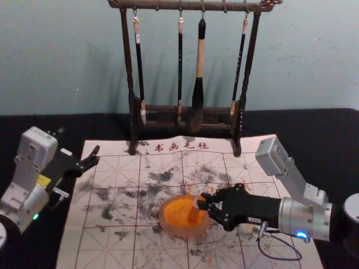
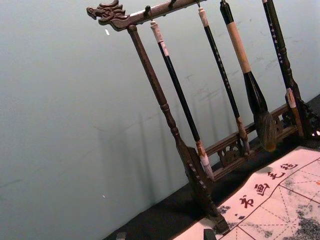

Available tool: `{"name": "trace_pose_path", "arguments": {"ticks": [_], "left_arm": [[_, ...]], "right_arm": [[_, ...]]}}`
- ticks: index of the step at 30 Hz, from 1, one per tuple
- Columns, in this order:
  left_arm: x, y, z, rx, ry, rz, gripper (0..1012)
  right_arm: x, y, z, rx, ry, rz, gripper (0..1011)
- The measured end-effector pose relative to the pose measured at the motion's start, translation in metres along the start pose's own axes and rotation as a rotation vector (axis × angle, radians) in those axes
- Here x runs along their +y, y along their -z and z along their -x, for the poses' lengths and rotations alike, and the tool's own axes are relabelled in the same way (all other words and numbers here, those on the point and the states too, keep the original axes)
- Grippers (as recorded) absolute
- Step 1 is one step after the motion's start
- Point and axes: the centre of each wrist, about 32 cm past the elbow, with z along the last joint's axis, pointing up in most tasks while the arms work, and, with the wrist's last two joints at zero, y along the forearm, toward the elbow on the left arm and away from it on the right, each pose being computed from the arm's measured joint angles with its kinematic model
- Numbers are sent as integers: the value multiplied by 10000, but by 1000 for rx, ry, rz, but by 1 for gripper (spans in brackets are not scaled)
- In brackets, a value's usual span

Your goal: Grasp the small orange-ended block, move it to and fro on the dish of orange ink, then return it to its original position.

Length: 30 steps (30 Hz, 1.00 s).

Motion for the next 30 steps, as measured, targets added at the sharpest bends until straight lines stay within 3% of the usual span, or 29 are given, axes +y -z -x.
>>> {"name": "trace_pose_path", "arguments": {"ticks": [14,30], "left_arm": [[0,0,0,0,0,0,1001],[0,0,0,0,0,0,1001]], "right_arm": [[116,-18,34,-8,-34,1,104],[230,-26,-59,-8,-1,13,104]]}}
